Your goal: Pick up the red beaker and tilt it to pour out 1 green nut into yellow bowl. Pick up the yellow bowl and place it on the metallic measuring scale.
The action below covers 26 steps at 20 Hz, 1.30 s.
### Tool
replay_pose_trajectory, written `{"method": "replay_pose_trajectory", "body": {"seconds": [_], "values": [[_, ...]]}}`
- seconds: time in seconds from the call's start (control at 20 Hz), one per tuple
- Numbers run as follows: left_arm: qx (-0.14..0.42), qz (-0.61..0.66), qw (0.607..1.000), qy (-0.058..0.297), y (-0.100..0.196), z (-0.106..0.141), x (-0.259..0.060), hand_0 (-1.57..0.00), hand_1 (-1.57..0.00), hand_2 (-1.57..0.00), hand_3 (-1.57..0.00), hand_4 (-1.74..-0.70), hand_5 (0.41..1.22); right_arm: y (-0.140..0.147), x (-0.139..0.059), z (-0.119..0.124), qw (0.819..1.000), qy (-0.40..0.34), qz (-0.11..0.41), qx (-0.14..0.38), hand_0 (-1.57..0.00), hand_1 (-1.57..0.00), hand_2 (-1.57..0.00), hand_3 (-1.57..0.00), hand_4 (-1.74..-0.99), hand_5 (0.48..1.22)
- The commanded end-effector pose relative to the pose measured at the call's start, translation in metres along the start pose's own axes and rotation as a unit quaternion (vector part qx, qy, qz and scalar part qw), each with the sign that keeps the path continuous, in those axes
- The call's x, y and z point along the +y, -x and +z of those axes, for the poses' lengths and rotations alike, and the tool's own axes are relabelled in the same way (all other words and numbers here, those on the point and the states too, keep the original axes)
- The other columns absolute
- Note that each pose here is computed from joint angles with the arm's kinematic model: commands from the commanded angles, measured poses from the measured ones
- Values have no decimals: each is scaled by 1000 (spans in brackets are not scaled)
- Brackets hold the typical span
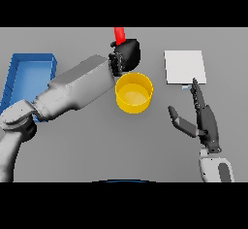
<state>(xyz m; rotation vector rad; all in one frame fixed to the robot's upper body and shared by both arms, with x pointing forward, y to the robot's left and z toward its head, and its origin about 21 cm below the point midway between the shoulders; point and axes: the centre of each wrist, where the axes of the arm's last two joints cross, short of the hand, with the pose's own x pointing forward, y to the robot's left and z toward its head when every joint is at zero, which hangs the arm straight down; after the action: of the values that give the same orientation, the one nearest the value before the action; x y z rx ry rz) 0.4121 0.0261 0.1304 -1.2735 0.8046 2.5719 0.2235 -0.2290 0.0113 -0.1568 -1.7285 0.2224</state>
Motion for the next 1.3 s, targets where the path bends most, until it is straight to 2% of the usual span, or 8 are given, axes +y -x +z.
{"method": "replay_pose_trajectory", "body": {"seconds": [0.0,0.1,0.25,0.6,0.75,0.9,1.05,1.25], "values": [[-3,-24,1000,-3,5,2,10,-1571,-1571,-1571,-1570,-1733,1221,1,-1,1,1000,4,1,-3,1,1,1,1,-1128,575],[2,-54,999,-5,14,3,22,-1571,-1571,-1571,-1570,-1732,1221,-5,5,-3,1000,9,1,-1,1,1,1,1,-1138,572],[45,-88,995,-11,67,17,47,-1571,-1571,-1571,-1571,-1728,1221,-5,5,-5,1000,3,4,-1,1,1,1,1,-1135,563],[220,121,968,-17,189,84,27,-1571,-1571,-1571,-1571,-1728,1221,-4,6,-9,1000,-11,-10,-13,1,1,1,1,-1104,563],[294,356,886,-32,229,128,-25,-1571,-1571,-1571,-1509,-1735,1221,0,8,-10,1000,-23,-10,-11,1,1,1,1,-1105,578],[328,526,782,-69,236,161,-93,-1571,-1571,-1571,-1530,-1738,1221,0,6,-13,1000,-24,-4,-16,1,1,1,1,-1121,588],[365,631,679,-90,214,171,-157,-1571,-1571,-1571,-1550,-1739,1221,-3,7,-16,999,-28,9,-16,1,1,1,1,-1127,606],[445,692,564,-67,166,161,-214,-1571,-1571,-1571,-1562,-1740,1221,2,7,-13,999,-35,12,-5,1,1,1,1,-1142,628]]}}
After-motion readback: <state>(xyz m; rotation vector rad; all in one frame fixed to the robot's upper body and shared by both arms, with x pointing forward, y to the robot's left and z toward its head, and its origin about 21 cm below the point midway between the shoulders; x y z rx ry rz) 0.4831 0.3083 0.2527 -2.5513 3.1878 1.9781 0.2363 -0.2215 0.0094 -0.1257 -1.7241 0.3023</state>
